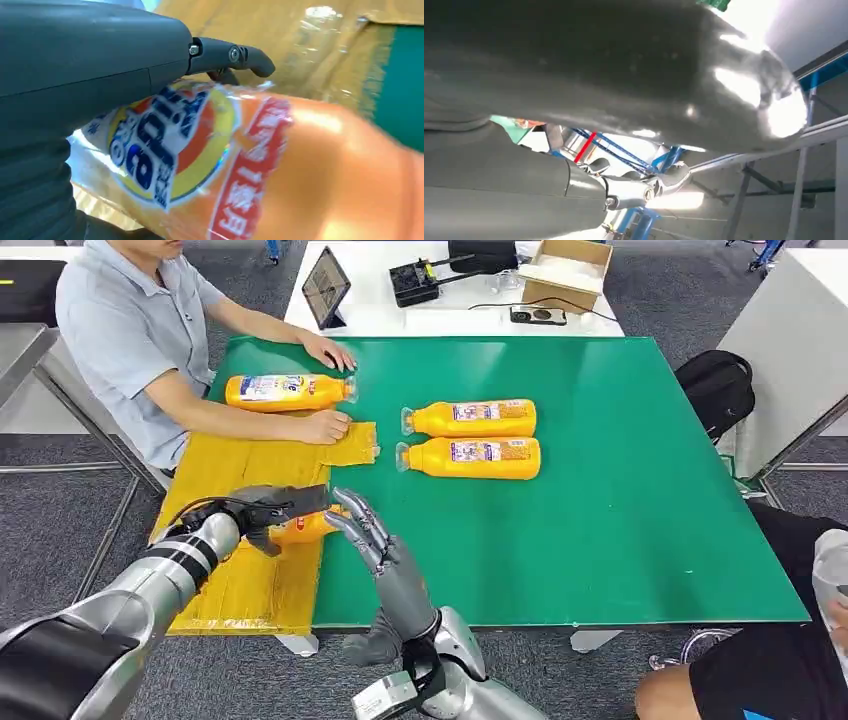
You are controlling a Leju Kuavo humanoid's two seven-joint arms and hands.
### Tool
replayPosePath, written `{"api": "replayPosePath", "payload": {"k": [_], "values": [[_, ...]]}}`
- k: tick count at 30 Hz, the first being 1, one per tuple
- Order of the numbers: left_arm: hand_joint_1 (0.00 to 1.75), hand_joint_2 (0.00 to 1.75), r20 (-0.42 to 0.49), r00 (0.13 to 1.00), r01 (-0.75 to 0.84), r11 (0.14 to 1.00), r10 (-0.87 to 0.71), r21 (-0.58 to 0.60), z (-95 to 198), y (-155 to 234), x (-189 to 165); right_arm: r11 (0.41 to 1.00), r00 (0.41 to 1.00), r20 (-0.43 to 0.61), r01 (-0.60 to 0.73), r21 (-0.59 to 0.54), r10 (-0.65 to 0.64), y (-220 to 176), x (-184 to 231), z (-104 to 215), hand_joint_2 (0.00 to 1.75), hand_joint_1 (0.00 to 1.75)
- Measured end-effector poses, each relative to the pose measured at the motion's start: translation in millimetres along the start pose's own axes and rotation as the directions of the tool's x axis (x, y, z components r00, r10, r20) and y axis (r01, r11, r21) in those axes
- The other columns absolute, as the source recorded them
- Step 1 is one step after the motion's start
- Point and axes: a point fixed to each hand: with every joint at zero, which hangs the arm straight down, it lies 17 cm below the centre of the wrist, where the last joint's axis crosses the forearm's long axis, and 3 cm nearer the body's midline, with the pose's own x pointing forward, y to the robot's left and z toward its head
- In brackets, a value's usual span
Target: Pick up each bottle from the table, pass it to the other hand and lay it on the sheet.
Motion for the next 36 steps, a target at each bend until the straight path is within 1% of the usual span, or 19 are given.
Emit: {"api": "replayPosePath", "payload": {"k": [2,5,9,11,12,13,15,17,19,21,23,24,27,29,31,33,34,35,36], "values": [[0.00,1.75,0.065,0.995,-0.073,0.997,0.075,-0.028,1.7,-3.5,11.9,1.000,1.000,-0.003,-0.002,-0.002,0.002,-1.2,-1.2,0.8,0.00,0.00],[0.00,1.75,0.167,0.954,-0.237,0.967,0.250,-0.093,8.7,-2.8,29.0,1.000,1.000,-0.008,0.003,-0.004,-0.003,-1.9,-2.2,1.6,0.00,0.00],[0.00,1.75,0.278,0.869,-0.397,0.912,0.409,-0.101,17.3,10.1,36.4,1.000,1.000,-0.011,0.001,-0.013,-0.001,-3.0,-2.6,2.3,0.00,0.00],[0.00,1.75,0.354,0.804,-0.478,0.873,0.478,-0.094,22.6,17.9,42.7,1.000,1.000,-0.014,-0.008,-0.030,0.007,-6.1,-2.9,2.2,0.00,0.00],[0.00,1.75,0.406,0.763,-0.521,0.850,0.503,-0.074,26.1,25.3,46.1,0.999,1.000,-0.013,-0.013,-0.042,0.013,-8.7,-2.2,1.6,0.00,0.00],[0.00,1.75,0.478,0.716,-0.570,0.822,0.509,-0.022,31.1,41.0,48.9,0.998,1.000,-0.010,-0.022,-0.056,0.021,-11.8,-1.3,0.7,0.00,0.00],[0.00,1.75,0.566,0.688,-0.618,0.775,0.454,0.130,39.3,69.3,45.0,0.998,1.000,-0.007,-0.024,-0.064,0.024,-13.5,0.1,-0.3,0.00,0.00],[0.00,1.75,0.606,0.673,-0.647,0.734,0.424,0.205,47.2,81.5,43.7,0.998,1.000,-0.004,-0.025,-0.063,0.025,-13.2,0.8,-0.2,0.00,0.00],[0.00,1.75,0.658,0.635,-0.693,0.674,0.405,0.254,59.3,93.9,46.6,0.998,1.000,0.000,-0.029,-0.060,0.029,-12.6,1.4,-0.2,0.00,0.00],[0.00,1.75,0.695,0.601,-0.729,0.626,0.395,0.275,68.8,100.8,49.1,0.998,0.999,0.004,-0.035,-0.056,0.035,-12.0,2.2,0.0,0.00,0.00],[0.00,1.75,0.746,0.555,-0.777,0.549,0.368,0.308,84.6,115.8,52.1,0.998,0.998,0.017,-0.052,-0.047,0.053,-9.9,4.5,1.2,0.00,0.00],[0.00,1.75,0.765,0.526,-0.804,0.512,0.371,0.304,90.3,120.6,53.4,0.997,0.998,0.024,-0.063,-0.043,0.064,-9.1,5.8,2.4,1.75,0.00],[0.00,1.75,0.816,0.402,-0.889,0.390,0.416,0.239,105.3,126.9,53.8,0.992,0.993,0.045,-0.103,-0.066,0.106,-14.0,14.2,3.4,1.75,0.00],[0.00,1.75,0.847,0.304,-0.938,0.294,0.437,0.185,117.6,132.9,53.3,0.983,0.986,0.061,-0.148,-0.112,0.156,-28.0,21.3,0.2,1.75,0.00],[0.00,1.75,0.859,0.252,-0.962,0.214,0.446,0.171,128.1,131.0,47.6,0.965,0.974,0.047,-0.213,-0.152,0.222,-46.6,18.9,3.6,1.75,0.00],[0.00,1.75,0.853,0.245,-0.969,0.146,0.461,0.199,135.8,121.9,35.1,0.944,0.961,-0.002,-0.271,-0.189,0.276,-70.4,7.4,13.6,1.75,0.00],[0.00,1.75,0.844,0.237,-0.971,0.090,0.481,0.222,139.2,115.3,24.7,0.928,0.950,-0.028,-0.311,-0.207,0.312,-84.6,2.1,20.3,1.75,0.00],[0.00,1.75,0.840,0.222,-0.972,0.051,0.495,0.227,141.8,107.5,17.9,0.915,0.941,-0.055,-0.337,-0.221,0.333,-95.7,-2.7,26.8,1.75,0.00],[0.00,1.75,0.844,0.182,-0.977,-0.003,0.504,0.213,147.2,101.5,10.6,0.894,0.926,-0.089,-0.377,-0.243,0.367,-113.9,-9.0,34.0,1.75,0.00]]}}
